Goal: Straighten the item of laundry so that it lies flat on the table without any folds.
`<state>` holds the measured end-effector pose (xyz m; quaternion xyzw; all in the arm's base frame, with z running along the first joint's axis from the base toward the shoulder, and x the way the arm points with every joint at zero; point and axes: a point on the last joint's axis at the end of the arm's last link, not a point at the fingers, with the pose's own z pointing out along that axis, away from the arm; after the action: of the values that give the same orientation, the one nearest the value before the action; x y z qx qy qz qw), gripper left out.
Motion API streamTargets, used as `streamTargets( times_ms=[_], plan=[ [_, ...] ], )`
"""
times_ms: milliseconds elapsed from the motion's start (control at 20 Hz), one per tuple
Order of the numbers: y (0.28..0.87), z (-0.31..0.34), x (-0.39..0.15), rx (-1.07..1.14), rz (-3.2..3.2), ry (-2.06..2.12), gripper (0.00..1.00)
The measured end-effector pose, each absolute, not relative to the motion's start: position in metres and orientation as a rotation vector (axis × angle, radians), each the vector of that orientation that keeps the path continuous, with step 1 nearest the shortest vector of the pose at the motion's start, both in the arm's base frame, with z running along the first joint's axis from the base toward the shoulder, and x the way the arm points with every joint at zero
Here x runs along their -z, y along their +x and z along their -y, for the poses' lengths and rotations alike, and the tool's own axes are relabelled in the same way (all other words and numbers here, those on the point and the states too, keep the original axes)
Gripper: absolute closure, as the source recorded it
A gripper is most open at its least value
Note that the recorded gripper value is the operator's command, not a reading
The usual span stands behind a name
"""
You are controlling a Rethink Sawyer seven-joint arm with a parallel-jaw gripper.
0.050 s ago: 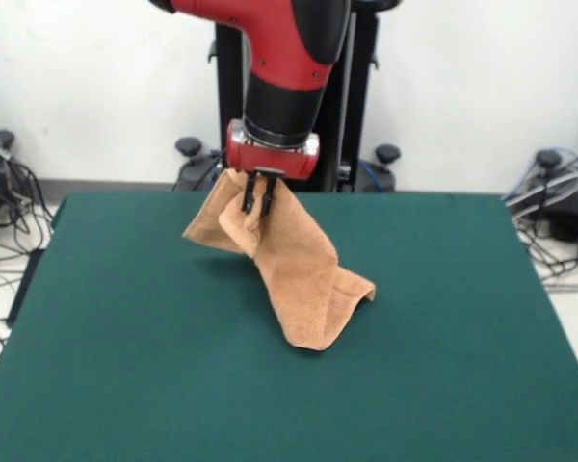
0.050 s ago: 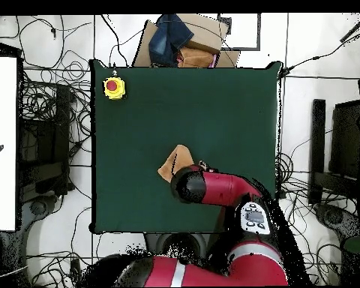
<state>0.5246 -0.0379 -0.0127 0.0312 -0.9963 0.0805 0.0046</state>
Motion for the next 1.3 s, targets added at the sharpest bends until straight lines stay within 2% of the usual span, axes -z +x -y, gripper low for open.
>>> streamTargets(
  times_ms=[800, 1300],
  plan=[
    [0.527, 0.043, 0.015, -0.253, 3.117, 0.084, 1.0],
    [0.544, 0.023, -0.049, -0.26, 3.058, 0.062, 1.0]
  ],
)
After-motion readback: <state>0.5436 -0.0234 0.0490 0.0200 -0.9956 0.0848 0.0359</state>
